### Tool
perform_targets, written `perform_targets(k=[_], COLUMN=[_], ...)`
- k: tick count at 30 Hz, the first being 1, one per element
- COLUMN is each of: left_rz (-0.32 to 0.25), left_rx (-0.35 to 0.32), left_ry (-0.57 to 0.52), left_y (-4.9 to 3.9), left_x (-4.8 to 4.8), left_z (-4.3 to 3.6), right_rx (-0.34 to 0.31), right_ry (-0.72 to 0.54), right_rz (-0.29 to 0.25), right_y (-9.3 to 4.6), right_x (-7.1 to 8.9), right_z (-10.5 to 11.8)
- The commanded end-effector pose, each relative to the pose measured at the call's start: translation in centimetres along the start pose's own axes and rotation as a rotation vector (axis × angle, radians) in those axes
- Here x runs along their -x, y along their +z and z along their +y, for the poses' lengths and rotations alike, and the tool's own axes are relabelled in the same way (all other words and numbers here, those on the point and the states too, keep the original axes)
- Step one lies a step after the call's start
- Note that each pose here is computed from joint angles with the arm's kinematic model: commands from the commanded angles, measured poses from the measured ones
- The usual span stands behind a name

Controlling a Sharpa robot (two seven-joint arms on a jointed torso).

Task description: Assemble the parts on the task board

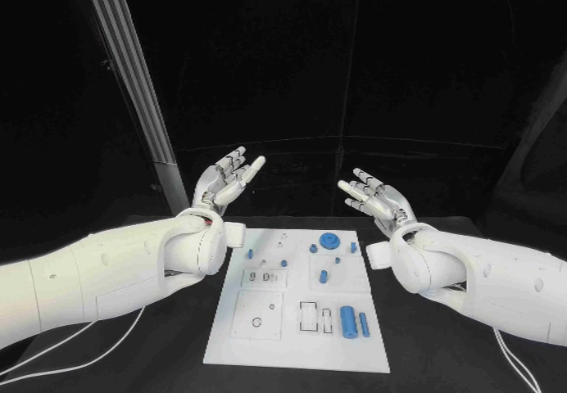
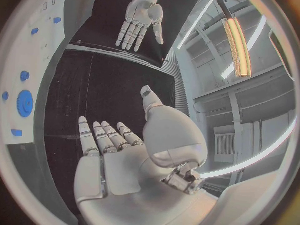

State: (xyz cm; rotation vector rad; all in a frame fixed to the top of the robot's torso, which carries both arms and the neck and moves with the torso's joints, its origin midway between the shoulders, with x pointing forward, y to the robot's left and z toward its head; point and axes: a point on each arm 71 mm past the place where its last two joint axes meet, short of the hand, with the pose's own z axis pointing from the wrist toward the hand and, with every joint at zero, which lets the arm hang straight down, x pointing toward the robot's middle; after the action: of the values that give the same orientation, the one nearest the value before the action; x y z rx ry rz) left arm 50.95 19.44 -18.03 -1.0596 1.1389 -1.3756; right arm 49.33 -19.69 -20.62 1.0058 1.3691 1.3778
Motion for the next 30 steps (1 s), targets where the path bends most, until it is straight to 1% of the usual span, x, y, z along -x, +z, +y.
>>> perform_targets(k=[1, 4, 7, 8, 11, 15, 20, 25, 30], left_rz=[0.029, 0.029, 0.029, 0.002, 0.008, 0.024, 0.052, 0.092, 0.129], left_rx=[-0.051, -0.051, -0.051, -0.036, -0.033, -0.03, -0.025, -0.023, -0.019], left_ry=[-0.054, -0.054, -0.054, -0.056, -0.062, -0.075, -0.085, -0.084, -0.087], left_y=[0.05, 0.05, 0.05, 0.01, -0.23, -0.47, -0.8, -1.45, -2.28], left_x=[-0.22, -0.22, -0.22, 1.76, 1.96, 1.95, 1.83, 1.94, 1.88], left_z=[-0.43, -0.43, -0.43, -0.23, -0.32, -0.39, -0.32, -0.49, -0.82], right_rx=[0.011, 0.011, 0.012, 0.094, 0.115, 0.135, 0.147, 0.146, 0.131], right_ry=[-0.019, -0.028, -0.03, -0.142, -0.201, -0.285, -0.424, -0.62, -0.825], right_rz=[0.179, 0.205, 0.212, 0.134, 0.129, 0.136, 0.169, 0.219, 0.27], right_y=[0.3, 0.4, 0.5, 0.8, 0.8, 0.8, 1.1, 1.8, 2.7], right_x=[-1.0, -0.9, -0.9, 0.8, 1.3, 1.8, 2.5, 2.8, 2.6], right_z=[0.4, 0.5, 0.5, 0.8, 0.9, 1.1, 1.3, 1.6, 2.2])
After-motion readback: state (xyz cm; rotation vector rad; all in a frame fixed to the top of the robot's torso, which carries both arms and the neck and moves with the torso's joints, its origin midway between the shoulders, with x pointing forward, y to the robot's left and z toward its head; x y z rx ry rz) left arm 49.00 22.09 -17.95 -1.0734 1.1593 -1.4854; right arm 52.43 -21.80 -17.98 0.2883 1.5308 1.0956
